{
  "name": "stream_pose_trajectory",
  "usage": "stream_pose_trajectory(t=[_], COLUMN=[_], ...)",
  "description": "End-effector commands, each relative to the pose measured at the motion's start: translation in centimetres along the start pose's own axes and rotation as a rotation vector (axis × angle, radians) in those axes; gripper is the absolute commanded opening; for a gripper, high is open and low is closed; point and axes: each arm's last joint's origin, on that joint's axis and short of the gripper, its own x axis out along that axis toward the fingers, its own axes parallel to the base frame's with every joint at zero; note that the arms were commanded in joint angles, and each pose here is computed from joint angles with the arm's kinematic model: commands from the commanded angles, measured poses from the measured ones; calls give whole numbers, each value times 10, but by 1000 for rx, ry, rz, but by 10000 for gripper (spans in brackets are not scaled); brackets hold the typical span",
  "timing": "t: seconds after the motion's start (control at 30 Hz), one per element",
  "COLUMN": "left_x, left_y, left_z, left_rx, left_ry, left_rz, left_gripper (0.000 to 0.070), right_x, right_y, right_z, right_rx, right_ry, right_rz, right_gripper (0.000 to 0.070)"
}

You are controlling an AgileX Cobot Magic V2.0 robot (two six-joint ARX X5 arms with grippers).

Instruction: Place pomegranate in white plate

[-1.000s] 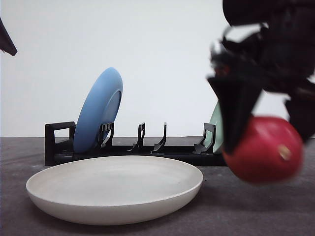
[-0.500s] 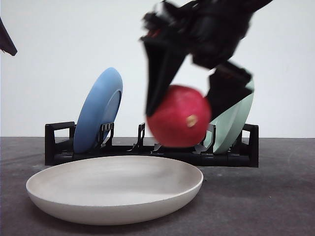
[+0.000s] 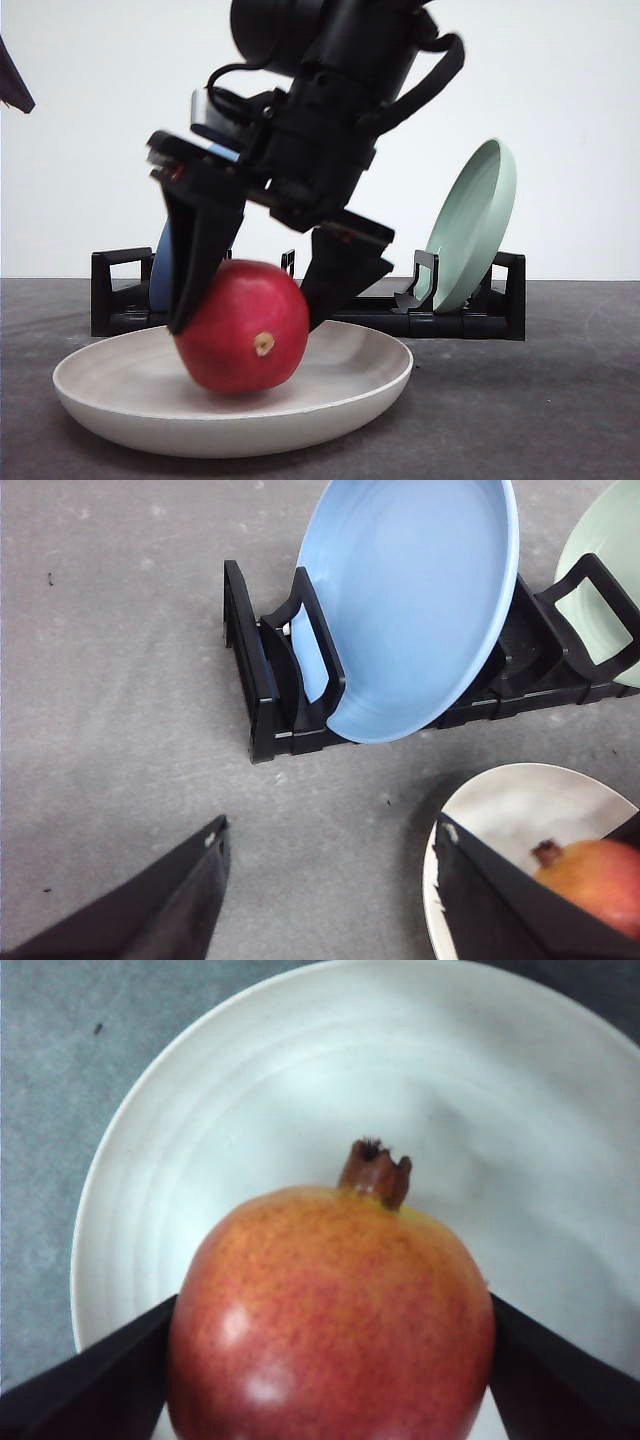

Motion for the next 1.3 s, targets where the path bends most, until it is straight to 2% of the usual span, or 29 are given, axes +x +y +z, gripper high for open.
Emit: stream_pose_trajectory(t=[0.0, 0.57, 0.63, 0.77, 0.83, 1.1, 1.27], left_x=[-2, -2, -2, -2, -2, -2, -2], left_y=[-1, -1, -1, -1, -1, -1, -1], left_z=[6, 6, 6, 6, 6, 6, 6], left_rx=[2, 2, 2, 2, 2, 2, 2], left_ry=[-21, -21, -21, -21, -21, -21, -21], left_rz=[-2, -2, -2, -2, -2, -2, -2], left_gripper=[389, 389, 389, 389, 389, 389, 389], right_x=[4, 11, 14, 14, 12, -15, -32], right_y=[6, 3, 2, 4, 5, 15, 19], right_z=[6, 3, 2, 1, 2, 8, 1], right_rx=[-26, -18, -14, -17, -23, -140, -175], right_ry=[-15, 14, 29, 32, 19, -128, -301], right_rz=[6, -30, -33, -34, -31, -106, -62], right_gripper=[441, 447, 481, 601, 629, 633, 631])
